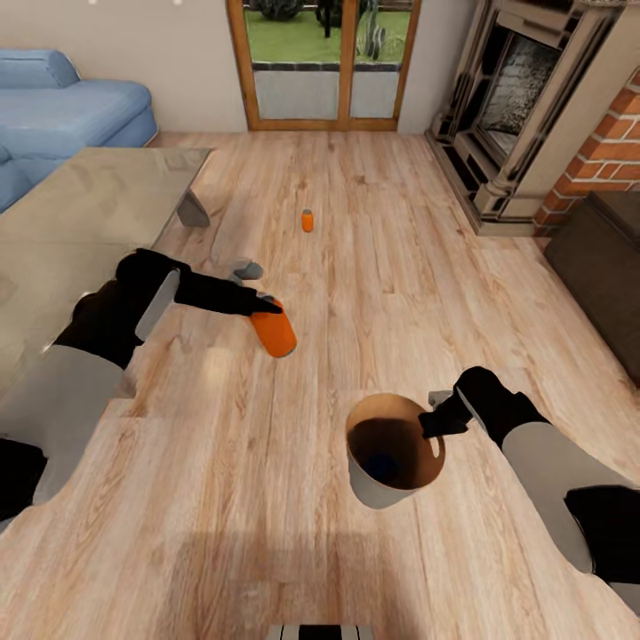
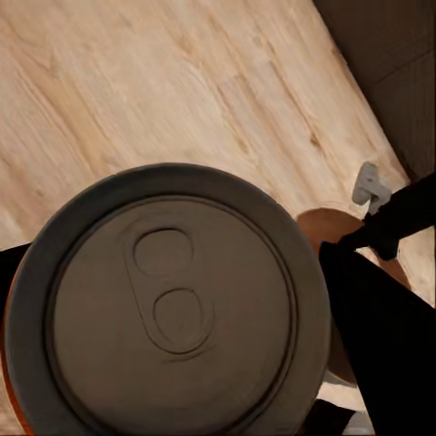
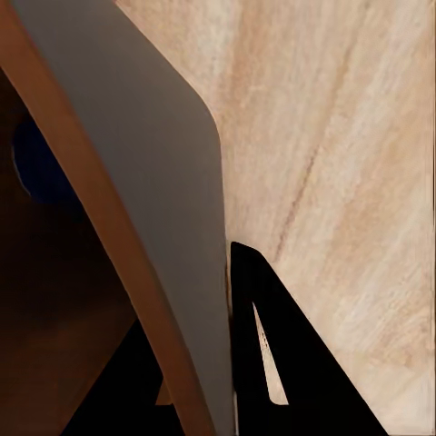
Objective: Put the three can of soda from the living room inside the tash can in the kitchen.
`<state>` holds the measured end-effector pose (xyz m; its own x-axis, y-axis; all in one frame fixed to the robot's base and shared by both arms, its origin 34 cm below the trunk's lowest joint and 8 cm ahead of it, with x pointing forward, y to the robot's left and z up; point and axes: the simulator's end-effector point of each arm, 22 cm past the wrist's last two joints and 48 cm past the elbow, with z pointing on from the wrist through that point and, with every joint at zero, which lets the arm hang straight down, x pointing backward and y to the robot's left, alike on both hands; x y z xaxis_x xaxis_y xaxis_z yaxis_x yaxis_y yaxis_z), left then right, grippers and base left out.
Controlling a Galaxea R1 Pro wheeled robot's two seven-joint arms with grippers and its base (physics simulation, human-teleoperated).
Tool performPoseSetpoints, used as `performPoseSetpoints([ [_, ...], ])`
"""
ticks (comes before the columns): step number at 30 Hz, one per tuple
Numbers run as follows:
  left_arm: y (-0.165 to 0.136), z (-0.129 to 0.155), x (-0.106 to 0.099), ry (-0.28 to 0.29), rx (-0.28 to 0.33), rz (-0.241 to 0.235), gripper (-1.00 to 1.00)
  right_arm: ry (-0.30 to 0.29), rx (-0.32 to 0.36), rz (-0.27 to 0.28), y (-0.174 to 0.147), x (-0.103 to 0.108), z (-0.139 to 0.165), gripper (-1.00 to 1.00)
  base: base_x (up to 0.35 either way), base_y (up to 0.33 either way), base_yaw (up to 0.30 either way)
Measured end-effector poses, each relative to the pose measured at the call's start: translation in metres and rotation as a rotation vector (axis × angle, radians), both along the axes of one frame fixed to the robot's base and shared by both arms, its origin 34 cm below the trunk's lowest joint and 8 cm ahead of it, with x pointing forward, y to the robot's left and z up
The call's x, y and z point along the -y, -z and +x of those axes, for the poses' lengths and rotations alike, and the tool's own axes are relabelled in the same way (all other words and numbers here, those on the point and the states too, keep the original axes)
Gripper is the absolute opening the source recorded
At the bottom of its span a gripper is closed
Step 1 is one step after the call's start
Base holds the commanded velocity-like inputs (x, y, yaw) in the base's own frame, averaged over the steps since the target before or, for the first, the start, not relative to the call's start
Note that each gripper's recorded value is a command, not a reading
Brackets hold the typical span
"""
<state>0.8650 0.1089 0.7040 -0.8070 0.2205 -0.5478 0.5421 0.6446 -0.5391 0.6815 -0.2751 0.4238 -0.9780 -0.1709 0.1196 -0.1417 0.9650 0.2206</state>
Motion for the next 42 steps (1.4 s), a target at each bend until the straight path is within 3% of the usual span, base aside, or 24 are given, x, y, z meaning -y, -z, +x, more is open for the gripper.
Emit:
performPoseSetpoints([
  [3,0.006,-0.007,0.036,0.047,0.007,0.050,-1.00,-0.034,0.003,-0.027,-0.003,-0.015,0.004,-1.00,0.000,0.000,0.000],
  [7,0.003,-0.024,0.087,0.124,0.014,0.062,-1.00,-0.052,0.004,-0.014,-0.011,-0.038,0.006,-1.00,0.000,0.000,0.000],
  [13,0.005,-0.042,0.139,0.190,0.044,0.103,-1.00,-0.092,0.010,0.004,-0.013,-0.068,0.006,-1.00,0.000,0.000,0.000],
  [17,0.017,-0.053,0.148,0.216,0.040,0.132,-1.00,-0.105,0.003,0.027,-0.015,-0.088,0.004,-1.00,0.000,0.000,0.000],
  [21,0.043,-0.082,0.159,0.256,-0.003,0.148,-1.00,-0.173,0.020,-0.027,-0.014,-0.087,0.007,-1.00,0.000,0.000,0.000],
  [26,0.076,-0.120,0.168,0.311,-0.048,0.169,-1.00,-0.159,0.022,-0.004,-0.018,-0.095,0.011,-1.00,0.000,0.000,0.000],
  [31,0.096,-0.146,0.173,0.343,-0.074,0.169,-1.00,-0.175,0.029,-0.026,-0.017,-0.090,0.013,-1.00,0.000,0.000,0.000],
  [42,0.109,-0.164,0.180,0.368,-0.073,0.159,-1.00,-0.171,0.039,-0.017,-0.021,-0.093,0.018,-1.00,0.000,0.000,0.000],
])
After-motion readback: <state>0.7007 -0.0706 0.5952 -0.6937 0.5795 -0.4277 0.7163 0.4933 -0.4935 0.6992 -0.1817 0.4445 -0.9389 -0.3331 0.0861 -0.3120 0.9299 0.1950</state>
